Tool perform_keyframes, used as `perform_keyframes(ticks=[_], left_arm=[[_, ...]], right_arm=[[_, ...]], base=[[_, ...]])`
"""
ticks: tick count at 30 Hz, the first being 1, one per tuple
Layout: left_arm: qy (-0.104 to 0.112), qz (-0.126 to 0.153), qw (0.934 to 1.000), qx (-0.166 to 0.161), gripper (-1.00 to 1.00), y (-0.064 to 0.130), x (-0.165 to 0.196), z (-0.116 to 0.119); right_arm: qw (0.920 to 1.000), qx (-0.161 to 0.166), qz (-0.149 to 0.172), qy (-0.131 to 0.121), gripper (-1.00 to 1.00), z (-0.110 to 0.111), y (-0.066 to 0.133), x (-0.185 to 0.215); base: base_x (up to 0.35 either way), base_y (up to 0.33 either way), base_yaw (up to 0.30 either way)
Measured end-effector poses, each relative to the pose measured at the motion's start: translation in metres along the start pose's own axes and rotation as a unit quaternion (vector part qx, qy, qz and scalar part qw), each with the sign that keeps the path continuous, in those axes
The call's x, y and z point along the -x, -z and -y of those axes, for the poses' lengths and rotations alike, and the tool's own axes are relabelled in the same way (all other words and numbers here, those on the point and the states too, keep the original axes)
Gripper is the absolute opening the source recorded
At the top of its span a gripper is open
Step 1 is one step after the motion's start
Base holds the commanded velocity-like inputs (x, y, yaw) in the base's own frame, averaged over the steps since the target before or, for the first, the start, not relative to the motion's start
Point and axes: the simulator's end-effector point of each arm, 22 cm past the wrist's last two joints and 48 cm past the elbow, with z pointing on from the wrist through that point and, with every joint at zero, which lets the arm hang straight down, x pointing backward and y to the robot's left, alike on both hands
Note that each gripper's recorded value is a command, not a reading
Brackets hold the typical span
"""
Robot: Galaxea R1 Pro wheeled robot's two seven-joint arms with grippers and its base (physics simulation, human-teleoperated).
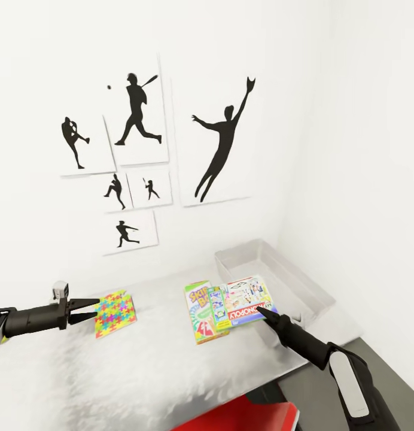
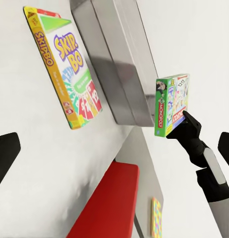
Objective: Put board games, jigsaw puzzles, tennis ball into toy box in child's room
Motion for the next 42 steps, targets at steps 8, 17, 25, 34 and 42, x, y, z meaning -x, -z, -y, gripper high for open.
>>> perform_keyframes(ticks=[8,17,25,34,42], left_arm=[[0.000,0.000,1.0000,0.000,1.00,-0.001,0.000,0.000],[0.000,0.000,1.0000,0.000,1.00,-0.001,0.000,0.000],[0.000,0.000,1.0000,0.000,1.00,-0.001,0.000,0.000],[0.000,0.000,1.0000,-0.001,1.00,-0.001,0.000,0.000],[0.003,-0.003,0.9999,-0.011,1.00,-0.012,-0.004,0.003]], right_arm=[[1.0000,-0.001,0.000,0.001,-1.00,0.001,0.000,0.000],[1.0000,0.000,0.000,-0.001,-1.00,0.000,0.000,0.000],[1.0000,0.000,0.000,-0.001,-1.00,0.001,0.000,0.000],[0.9999,-0.004,0.012,0.011,-1.00,0.001,0.001,0.006],[0.9995,-0.014,-0.027,0.007,-1.00,-0.013,-0.009,0.018]], base=[[0.013,0.000,0.015],[0.000,0.000,0.000],[0.000,0.000,0.000],[0.000,0.000,0.000],[0.000,0.000,0.000]])
